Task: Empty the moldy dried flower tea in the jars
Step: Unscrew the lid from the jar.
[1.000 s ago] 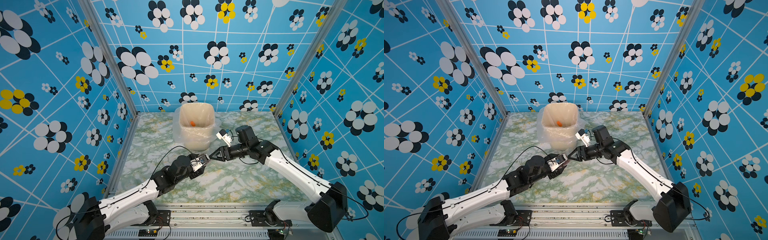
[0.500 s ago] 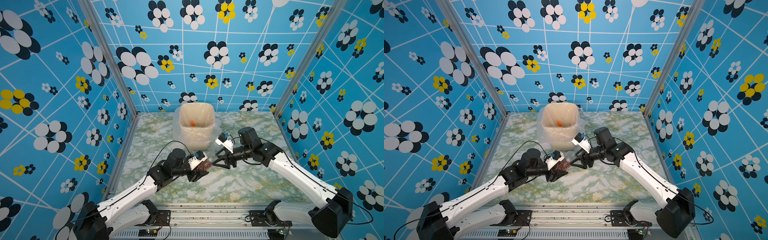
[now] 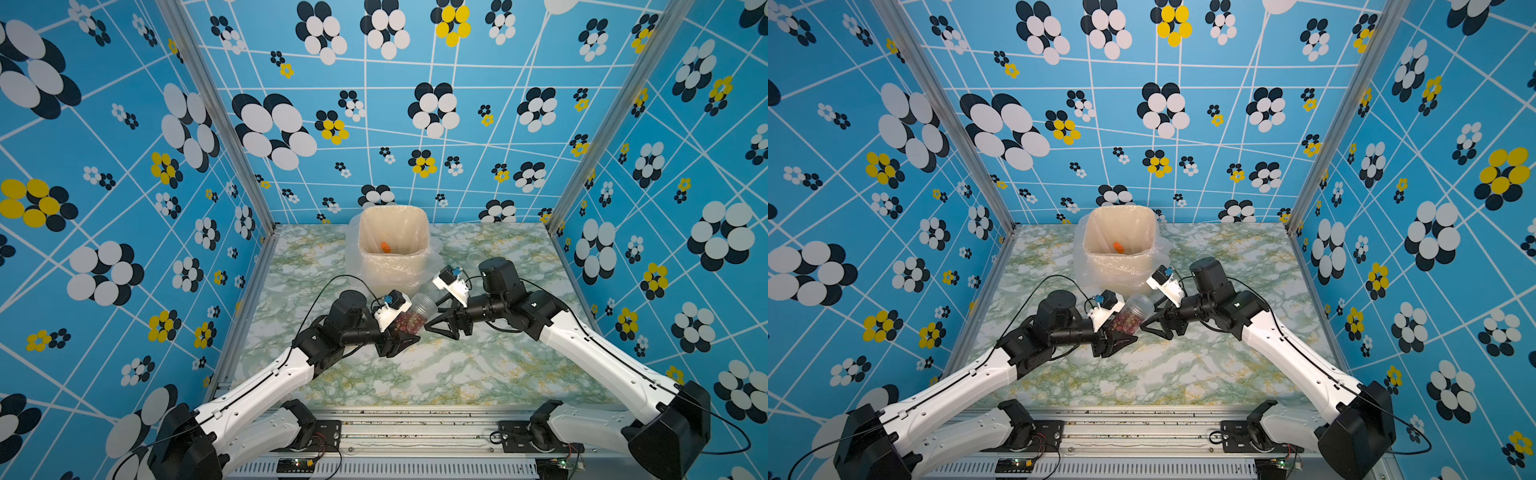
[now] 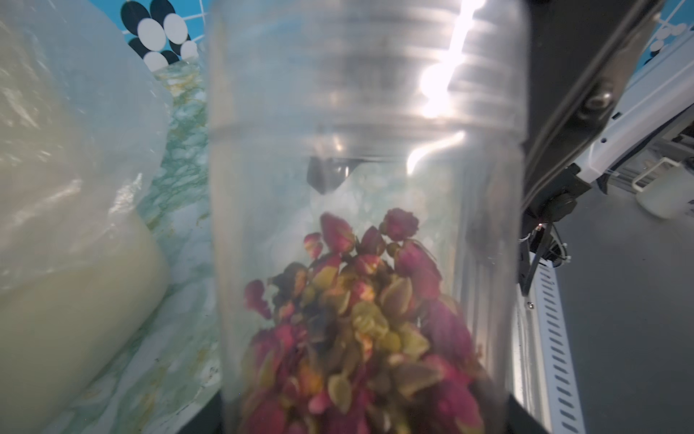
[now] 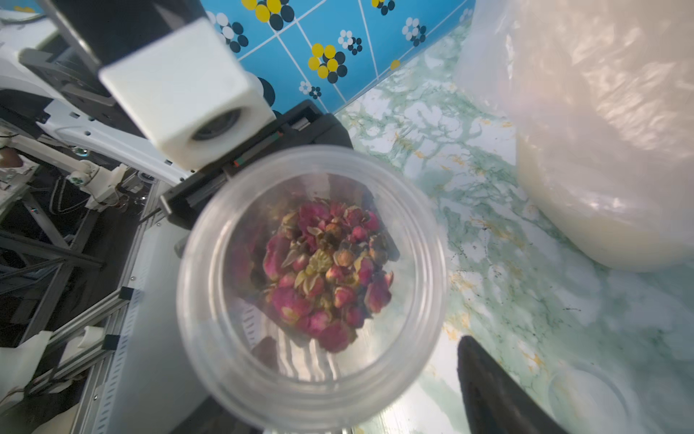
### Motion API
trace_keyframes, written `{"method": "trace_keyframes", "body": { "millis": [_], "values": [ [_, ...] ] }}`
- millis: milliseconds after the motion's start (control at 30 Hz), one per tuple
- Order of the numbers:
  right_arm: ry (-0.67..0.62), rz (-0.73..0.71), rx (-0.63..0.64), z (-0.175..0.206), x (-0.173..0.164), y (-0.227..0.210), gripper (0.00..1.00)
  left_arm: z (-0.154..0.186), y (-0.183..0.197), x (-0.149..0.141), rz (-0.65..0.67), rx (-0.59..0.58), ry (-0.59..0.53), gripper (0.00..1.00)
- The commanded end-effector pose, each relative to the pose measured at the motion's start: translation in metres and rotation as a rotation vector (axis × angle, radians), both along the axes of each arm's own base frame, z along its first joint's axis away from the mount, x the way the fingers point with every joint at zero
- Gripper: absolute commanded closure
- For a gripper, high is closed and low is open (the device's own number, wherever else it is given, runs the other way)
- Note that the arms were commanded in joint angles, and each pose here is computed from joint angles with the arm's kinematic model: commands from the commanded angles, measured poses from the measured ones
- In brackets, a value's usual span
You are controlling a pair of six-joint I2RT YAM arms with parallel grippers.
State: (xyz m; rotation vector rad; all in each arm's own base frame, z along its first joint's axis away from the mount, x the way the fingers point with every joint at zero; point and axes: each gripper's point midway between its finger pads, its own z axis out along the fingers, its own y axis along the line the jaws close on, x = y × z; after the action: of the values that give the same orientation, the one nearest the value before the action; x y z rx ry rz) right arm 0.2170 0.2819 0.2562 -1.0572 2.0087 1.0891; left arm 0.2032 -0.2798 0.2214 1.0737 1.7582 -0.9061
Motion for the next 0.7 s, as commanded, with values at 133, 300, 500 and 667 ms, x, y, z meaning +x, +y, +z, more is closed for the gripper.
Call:
{"method": "trace_keyframes", "body": {
  "millis": [133,300,500,667],
  "values": [
    [0.268,-0.349,0.104,0.038,0.029,-0.011,0.13,0.019,0.019,0.034,0.203,0.125,-0.29,0.9],
    [0.468,-0.382,0.088,0.032,0.031,-0.002,0.11,0.015,0.018,0.035,0.212,0.185,-0.334,0.9],
    [0.521,-0.368,0.088,0.029,0.034,0.005,0.12,0.011,0.014,0.033,0.207,0.22,-0.361,0.9],
    [0.559,-0.351,0.074,0.02,0.033,0.011,0.16,0.008,0.012,0.033,0.198,0.238,-0.363,0.89]
  ]
}}
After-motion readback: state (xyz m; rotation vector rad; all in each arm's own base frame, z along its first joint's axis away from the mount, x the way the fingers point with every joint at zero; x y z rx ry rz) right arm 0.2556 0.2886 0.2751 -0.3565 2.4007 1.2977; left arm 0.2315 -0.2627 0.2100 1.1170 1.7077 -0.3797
